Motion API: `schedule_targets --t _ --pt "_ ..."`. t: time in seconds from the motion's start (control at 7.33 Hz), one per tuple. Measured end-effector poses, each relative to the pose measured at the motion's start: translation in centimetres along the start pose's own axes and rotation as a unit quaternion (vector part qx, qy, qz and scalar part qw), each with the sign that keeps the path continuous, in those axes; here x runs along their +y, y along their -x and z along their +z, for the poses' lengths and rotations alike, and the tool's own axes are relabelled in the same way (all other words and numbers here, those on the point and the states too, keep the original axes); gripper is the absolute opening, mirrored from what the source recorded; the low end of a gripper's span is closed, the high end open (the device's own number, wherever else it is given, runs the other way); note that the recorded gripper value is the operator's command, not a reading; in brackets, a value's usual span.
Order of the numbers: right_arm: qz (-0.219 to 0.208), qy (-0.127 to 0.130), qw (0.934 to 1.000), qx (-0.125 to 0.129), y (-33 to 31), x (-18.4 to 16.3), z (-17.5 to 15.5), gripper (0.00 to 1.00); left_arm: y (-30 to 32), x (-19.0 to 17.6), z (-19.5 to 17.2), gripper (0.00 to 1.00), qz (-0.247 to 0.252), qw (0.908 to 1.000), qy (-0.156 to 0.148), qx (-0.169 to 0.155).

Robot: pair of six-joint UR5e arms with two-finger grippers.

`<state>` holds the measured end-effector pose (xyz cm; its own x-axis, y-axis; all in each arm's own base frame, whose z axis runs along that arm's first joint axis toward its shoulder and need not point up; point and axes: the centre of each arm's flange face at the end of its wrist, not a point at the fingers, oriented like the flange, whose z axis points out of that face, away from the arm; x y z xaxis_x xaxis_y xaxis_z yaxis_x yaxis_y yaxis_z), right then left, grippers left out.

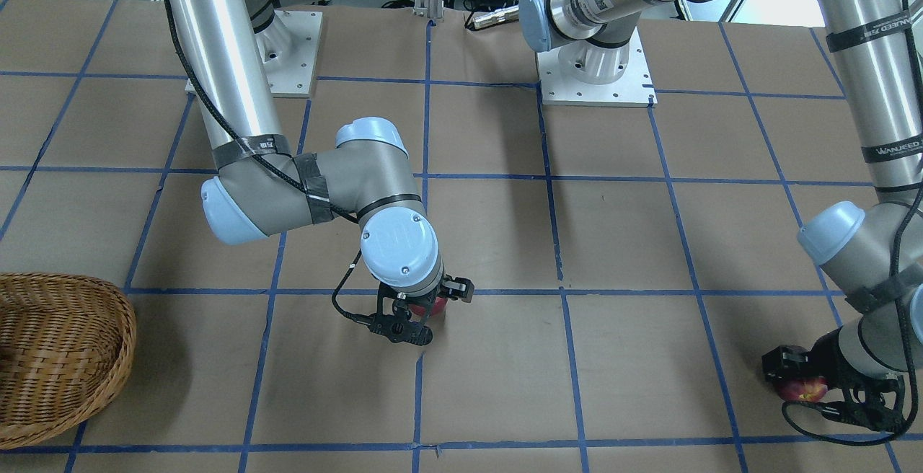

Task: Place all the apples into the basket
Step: 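Grasp the red apple with the right gripper while the left grasps the dark red apple, then carry the red apple into the basket while the left brings the dark apple to center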

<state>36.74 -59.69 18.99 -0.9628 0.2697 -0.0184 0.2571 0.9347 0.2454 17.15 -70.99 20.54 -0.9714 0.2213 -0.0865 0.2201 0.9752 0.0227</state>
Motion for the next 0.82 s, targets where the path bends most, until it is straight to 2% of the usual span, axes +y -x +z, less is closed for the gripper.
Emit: schedule_targets --t 0.14,0.55,0.82 --pt "0.003 0.001 1.0 0.004 0.0 0.0 0.4 0.0 -2.5 -0.3 -1.8 0.49 -0.007 0.9999 0.012 0.009" --pt "0.007 -0.014 0.9998 0.009 -0.4 -0.4 -0.9 0.0 -15.5 -0.4 -6.2 0.49 -0.089 0.9955 0.023 0.025" --pt "0.02 -0.042 0.9989 0.002 -4.2 -2.5 -6.5 0.0 -25.8 0.0 -7.7 0.49 -0.158 0.9862 0.019 0.047"
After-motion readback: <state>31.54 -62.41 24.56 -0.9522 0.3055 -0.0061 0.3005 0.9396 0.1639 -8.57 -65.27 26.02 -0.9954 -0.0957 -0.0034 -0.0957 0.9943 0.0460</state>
